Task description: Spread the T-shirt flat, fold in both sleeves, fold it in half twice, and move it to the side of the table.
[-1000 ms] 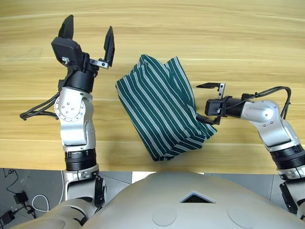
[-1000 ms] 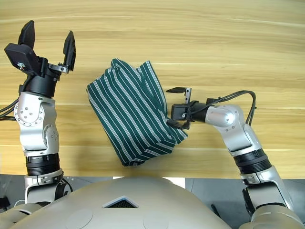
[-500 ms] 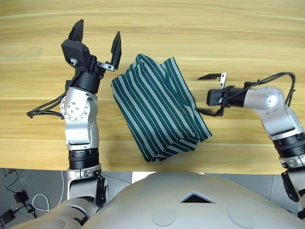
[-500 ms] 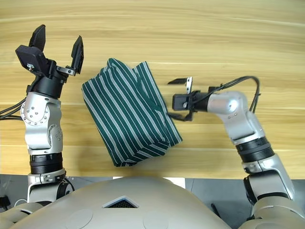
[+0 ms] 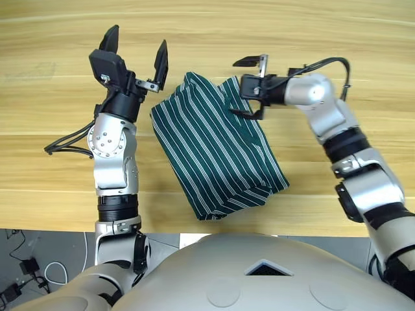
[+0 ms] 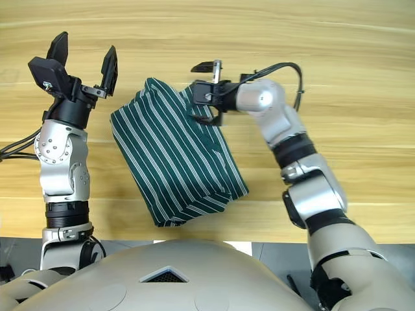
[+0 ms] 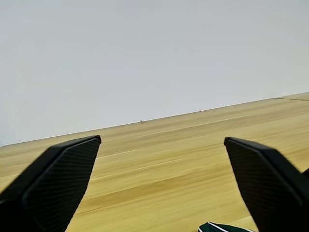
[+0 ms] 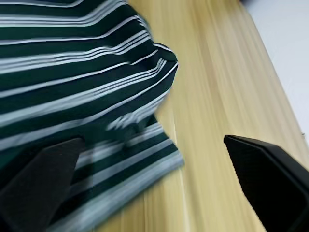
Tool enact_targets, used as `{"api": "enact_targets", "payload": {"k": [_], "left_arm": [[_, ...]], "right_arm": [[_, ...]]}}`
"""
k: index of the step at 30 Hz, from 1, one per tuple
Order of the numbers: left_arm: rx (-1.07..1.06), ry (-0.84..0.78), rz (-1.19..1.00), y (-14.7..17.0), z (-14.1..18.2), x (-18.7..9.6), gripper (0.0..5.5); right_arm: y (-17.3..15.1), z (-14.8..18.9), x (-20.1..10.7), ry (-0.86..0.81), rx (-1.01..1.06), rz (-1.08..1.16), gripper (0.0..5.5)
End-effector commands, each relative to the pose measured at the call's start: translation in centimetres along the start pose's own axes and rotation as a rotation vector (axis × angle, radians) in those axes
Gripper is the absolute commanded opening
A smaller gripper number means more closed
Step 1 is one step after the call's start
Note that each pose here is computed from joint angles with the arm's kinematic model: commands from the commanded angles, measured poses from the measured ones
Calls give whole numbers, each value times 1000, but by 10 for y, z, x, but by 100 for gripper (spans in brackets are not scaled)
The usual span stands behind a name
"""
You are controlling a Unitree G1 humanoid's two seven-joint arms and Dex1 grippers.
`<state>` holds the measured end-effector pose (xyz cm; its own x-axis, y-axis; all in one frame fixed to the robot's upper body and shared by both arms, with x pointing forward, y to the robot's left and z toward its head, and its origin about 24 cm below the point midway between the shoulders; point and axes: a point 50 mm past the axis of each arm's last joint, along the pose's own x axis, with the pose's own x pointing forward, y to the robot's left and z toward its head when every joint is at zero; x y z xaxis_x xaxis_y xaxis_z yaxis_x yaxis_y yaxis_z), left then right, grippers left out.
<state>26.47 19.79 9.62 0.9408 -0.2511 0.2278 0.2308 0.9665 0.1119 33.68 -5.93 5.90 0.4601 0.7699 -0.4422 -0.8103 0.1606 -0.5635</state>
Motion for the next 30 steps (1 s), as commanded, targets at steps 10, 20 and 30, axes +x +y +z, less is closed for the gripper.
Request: {"api": "enact_targets", "payload": {"k": [10, 20, 30], "left_arm": [[5, 31, -26, -8, -12, 0, 474], [13, 18, -8, -12, -10, 2, 474], [18, 21, 3, -15, -11, -1, 474]], "right_arm": [[-16, -16, 21, 155, 99, -206, 540], [6, -75, -10, 430, 210, -203, 540], [8, -111, -50, 476, 317, -361, 540]]}}
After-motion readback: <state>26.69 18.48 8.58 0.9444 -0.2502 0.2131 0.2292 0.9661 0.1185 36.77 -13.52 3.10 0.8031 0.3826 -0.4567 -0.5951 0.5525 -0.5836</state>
